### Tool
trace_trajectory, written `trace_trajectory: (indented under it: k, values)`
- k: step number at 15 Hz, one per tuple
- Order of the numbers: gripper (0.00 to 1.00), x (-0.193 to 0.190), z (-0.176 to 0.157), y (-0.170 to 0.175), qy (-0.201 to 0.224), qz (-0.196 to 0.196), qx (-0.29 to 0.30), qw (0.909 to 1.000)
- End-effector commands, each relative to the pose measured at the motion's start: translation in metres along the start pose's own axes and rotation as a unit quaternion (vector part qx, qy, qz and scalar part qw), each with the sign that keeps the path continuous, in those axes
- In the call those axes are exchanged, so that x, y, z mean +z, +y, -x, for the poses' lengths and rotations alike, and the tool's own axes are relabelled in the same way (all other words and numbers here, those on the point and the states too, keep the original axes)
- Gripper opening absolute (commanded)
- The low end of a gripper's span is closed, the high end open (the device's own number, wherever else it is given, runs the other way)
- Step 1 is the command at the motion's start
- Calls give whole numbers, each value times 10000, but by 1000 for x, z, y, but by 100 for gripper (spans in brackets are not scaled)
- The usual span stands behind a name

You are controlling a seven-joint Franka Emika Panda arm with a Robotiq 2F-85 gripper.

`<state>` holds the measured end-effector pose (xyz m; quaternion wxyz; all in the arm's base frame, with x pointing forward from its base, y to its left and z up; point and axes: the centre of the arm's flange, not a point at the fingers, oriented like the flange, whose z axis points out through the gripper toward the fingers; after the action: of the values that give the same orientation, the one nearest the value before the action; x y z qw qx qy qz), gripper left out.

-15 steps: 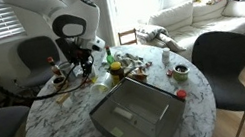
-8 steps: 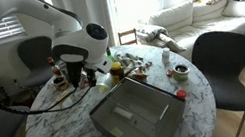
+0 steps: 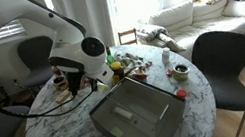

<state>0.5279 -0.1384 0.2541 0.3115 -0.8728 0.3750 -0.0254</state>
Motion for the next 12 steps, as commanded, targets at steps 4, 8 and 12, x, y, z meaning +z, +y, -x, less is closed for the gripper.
trace_trajectory:
  k: [4, 8, 12]
  values:
    - [37, 13, 0, 18, 233, -27, 224, 9995]
    - [6, 4, 5, 15, 277, 10, 281, 9992]
    - [1, -19, 22, -8, 245, 313, 111, 9991]
